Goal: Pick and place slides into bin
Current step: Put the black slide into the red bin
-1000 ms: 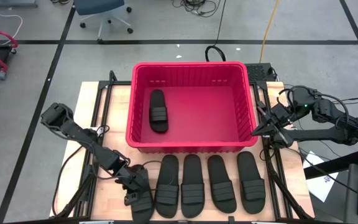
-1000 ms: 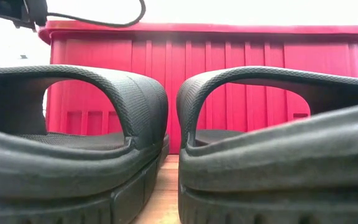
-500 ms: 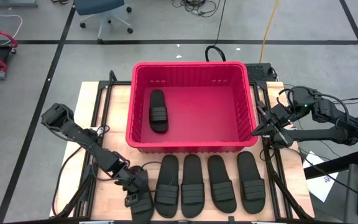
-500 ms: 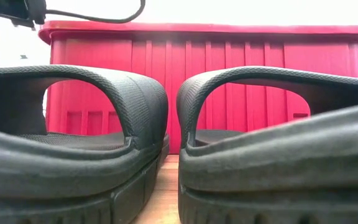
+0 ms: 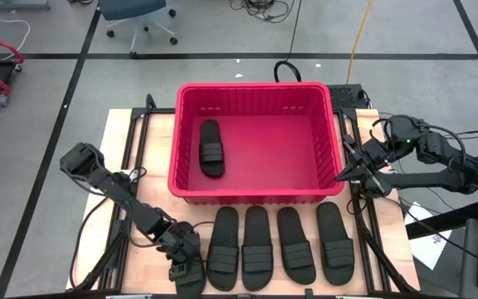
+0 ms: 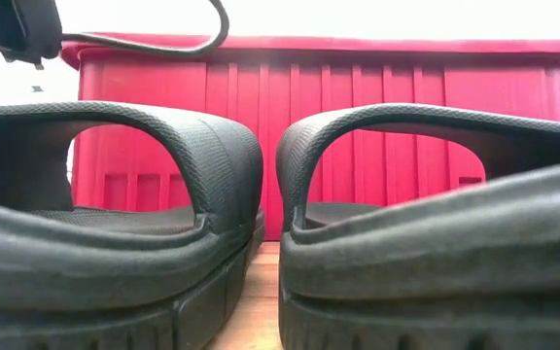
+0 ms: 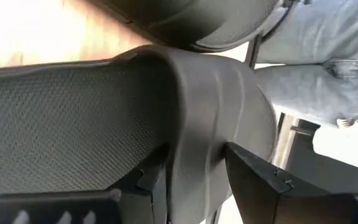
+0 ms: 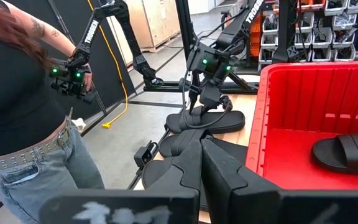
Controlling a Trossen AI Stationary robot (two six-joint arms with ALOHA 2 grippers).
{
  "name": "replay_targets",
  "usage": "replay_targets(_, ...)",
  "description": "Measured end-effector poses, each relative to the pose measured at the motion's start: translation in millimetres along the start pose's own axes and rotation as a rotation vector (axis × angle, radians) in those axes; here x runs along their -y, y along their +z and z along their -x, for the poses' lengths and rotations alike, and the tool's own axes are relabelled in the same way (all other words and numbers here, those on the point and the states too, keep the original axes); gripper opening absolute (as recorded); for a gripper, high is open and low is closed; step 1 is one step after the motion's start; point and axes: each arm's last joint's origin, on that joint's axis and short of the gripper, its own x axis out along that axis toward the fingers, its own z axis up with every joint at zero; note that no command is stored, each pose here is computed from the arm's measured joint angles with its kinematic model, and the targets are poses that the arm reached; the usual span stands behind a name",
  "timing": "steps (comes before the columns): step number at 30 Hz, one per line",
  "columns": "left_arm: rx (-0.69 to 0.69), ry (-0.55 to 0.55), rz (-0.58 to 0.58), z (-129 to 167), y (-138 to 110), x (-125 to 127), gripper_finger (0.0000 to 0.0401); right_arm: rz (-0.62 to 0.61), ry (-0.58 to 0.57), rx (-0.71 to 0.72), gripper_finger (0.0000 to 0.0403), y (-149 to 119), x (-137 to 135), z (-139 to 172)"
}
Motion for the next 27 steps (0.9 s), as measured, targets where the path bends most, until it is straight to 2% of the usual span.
replay_targets(4, 0.008, -0.018, -0.003, 0, 1, 2, 0.0106, 0.004, 0.0, 0.006, 0.0, 1, 0, 0)
replay_targets(10, 0.001, -0.053, -0.003, 1, 2, 4, 0.0012, 0.004, 0.0, 0.005, 0.0, 1, 0, 0)
replay_targets(19, 0.006, -0.159, 0.009, 9, 4, 15, 0.0005, 0.003, 0.0, 0.005, 0.0, 1, 0, 0)
replay_targets(27, 0.085, -0.288, 0.014, 54, -1, 33, 0.0002, 0.003, 0.0, 0.005, 0.0, 1, 0, 0)
